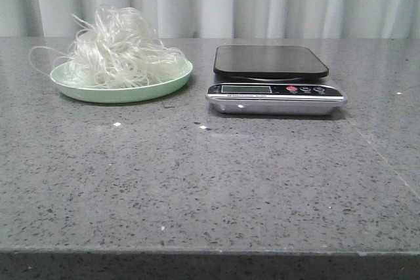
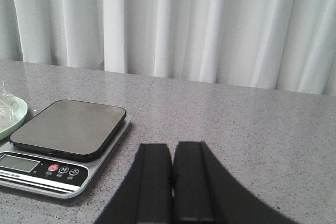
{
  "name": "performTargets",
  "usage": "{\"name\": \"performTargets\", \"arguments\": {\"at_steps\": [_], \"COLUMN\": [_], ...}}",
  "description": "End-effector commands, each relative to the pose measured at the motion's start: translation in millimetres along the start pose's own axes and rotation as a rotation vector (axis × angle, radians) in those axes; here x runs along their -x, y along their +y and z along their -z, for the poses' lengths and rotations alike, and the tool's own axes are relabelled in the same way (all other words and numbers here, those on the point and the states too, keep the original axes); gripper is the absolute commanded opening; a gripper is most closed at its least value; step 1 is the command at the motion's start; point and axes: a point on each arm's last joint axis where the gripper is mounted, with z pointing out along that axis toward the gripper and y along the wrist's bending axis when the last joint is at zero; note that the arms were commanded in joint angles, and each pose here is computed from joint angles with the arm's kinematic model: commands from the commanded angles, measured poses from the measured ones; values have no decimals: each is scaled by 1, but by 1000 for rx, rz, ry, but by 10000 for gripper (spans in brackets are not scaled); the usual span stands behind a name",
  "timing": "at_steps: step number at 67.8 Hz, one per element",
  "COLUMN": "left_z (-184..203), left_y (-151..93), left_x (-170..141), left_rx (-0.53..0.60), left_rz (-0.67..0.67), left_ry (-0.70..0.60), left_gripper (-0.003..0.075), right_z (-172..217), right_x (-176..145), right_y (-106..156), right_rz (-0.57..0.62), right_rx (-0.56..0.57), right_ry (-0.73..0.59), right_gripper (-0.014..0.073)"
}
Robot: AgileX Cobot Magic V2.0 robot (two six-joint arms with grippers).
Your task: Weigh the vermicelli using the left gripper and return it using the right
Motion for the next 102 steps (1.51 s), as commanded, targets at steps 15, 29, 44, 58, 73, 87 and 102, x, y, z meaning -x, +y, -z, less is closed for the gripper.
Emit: {"name": "performTargets", "arguments": {"at_steps": [15, 29, 44, 58, 73, 87, 102], "left_z": [22, 30, 28, 28, 28, 28, 28], "left_y": [0, -5, -7, -6, -6, -6, -6], "left_x": [-36, -85, -97, -93, -94, -94, -94], "left_rx": [71, 69, 56, 68, 68, 67, 67], "left_rz": [-7, -6, -4, 1, 42, 42, 42], "left_ry": [-88, -67, 2, -41, -41, -37, -37], "left_gripper": [137, 137, 137, 137, 137, 137, 137], "right_z": [1, 1, 0, 0, 0, 0, 0], "right_x": [17, 17, 16, 16, 16, 16, 16], "right_y": [-2, -2, -2, -2, -2, -2, -2], "right_rz": [15, 15, 15, 15, 15, 15, 15], "right_rx": [-28, -28, -27, -26, -26, -26, -26], "right_ry": [-100, -100, -94, -91, -91, -91, -91], "right_gripper": [151, 151, 151, 151, 151, 151, 151]}}
